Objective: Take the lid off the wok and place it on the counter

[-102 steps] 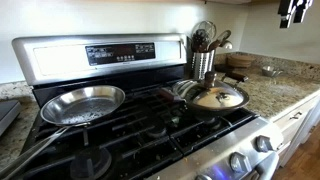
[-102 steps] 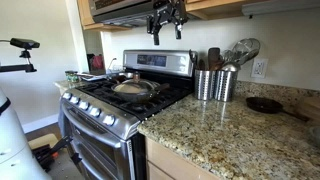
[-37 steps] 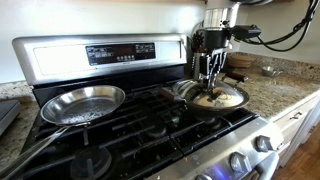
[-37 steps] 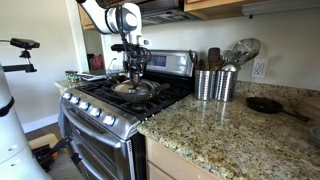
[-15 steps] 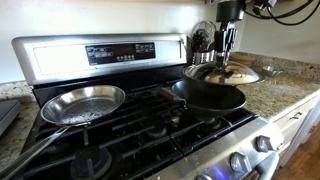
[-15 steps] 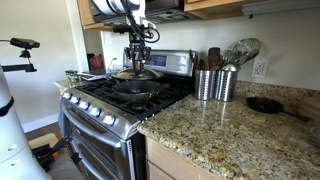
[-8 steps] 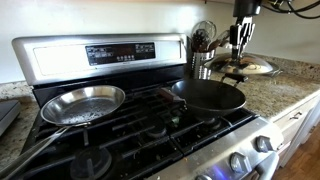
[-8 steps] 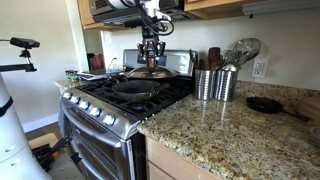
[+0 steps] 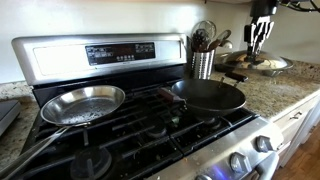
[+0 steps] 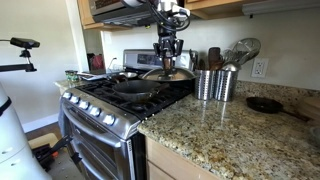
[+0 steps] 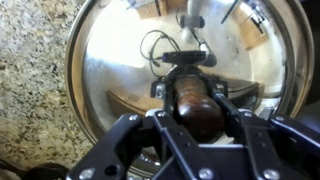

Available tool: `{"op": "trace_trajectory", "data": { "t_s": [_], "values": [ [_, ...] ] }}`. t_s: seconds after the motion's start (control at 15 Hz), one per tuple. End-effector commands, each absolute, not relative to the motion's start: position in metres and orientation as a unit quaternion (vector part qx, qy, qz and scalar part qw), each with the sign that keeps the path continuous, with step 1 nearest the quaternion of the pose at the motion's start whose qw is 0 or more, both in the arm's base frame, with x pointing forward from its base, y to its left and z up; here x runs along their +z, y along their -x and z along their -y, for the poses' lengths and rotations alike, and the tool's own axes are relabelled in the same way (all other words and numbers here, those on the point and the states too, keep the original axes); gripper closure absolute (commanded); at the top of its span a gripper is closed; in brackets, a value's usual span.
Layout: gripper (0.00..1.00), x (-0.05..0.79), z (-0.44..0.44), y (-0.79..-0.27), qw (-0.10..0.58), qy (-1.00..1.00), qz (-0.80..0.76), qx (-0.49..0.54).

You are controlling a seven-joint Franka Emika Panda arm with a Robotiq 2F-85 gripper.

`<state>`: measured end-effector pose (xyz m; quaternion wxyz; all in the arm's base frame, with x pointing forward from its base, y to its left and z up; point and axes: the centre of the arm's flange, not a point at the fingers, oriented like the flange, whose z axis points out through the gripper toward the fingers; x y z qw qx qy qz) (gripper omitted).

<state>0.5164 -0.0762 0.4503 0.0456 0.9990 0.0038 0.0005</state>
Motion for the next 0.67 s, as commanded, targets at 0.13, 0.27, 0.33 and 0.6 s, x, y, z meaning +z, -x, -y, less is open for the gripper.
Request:
{"op": "trace_trajectory", "data": {
  "t_s": [0.13,0.27,0.33,0.6],
  "values": [
    [0.81,0.453,0.143,-0.51,0.059,-0.996,0.068,0.027],
    [0.81,0.446,0.168,-0.51,0.06,-0.994,0.088,0.027],
    [0.81,0.442,0.18,-0.511,0.06,-0.993,0.096,0.027],
    [0.81,0.416,0.219,-0.523,0.068,-0.99,0.118,0.028]
  ]
}}
